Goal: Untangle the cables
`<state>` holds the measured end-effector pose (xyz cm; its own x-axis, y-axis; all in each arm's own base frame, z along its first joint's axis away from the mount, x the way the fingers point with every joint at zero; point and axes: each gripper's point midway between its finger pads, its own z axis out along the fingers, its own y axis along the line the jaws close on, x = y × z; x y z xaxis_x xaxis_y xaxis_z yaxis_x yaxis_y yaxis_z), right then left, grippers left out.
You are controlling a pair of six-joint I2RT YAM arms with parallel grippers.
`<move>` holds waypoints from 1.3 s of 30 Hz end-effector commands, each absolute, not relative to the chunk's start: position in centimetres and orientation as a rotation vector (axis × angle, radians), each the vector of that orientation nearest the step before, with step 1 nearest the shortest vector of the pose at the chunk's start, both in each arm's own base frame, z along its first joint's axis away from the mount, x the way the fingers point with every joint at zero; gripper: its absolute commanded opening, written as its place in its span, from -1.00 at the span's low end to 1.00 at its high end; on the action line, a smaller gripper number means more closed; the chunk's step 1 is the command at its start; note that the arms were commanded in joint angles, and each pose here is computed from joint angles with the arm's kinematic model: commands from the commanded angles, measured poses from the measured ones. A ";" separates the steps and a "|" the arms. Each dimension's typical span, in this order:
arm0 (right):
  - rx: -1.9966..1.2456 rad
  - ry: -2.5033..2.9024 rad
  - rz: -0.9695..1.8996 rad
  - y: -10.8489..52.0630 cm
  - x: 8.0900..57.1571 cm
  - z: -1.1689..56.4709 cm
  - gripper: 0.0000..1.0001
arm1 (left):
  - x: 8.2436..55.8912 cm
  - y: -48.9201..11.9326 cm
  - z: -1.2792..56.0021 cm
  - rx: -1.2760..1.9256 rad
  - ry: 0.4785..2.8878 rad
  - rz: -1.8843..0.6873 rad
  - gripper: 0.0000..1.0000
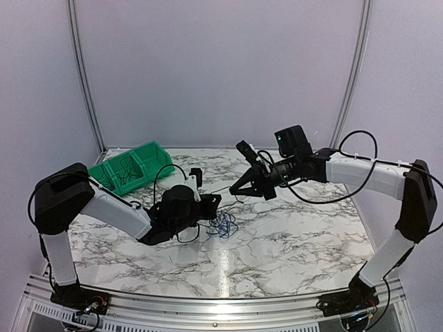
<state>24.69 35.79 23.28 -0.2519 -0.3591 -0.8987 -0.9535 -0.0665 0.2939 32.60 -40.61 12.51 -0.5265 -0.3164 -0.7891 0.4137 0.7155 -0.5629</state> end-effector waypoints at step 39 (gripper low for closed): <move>-1.242 1.745 0.975 31.8 32.2 22.7 -0.71 | 27.3 -40.7 24.8 0.840 1.879 -1.115 -1.00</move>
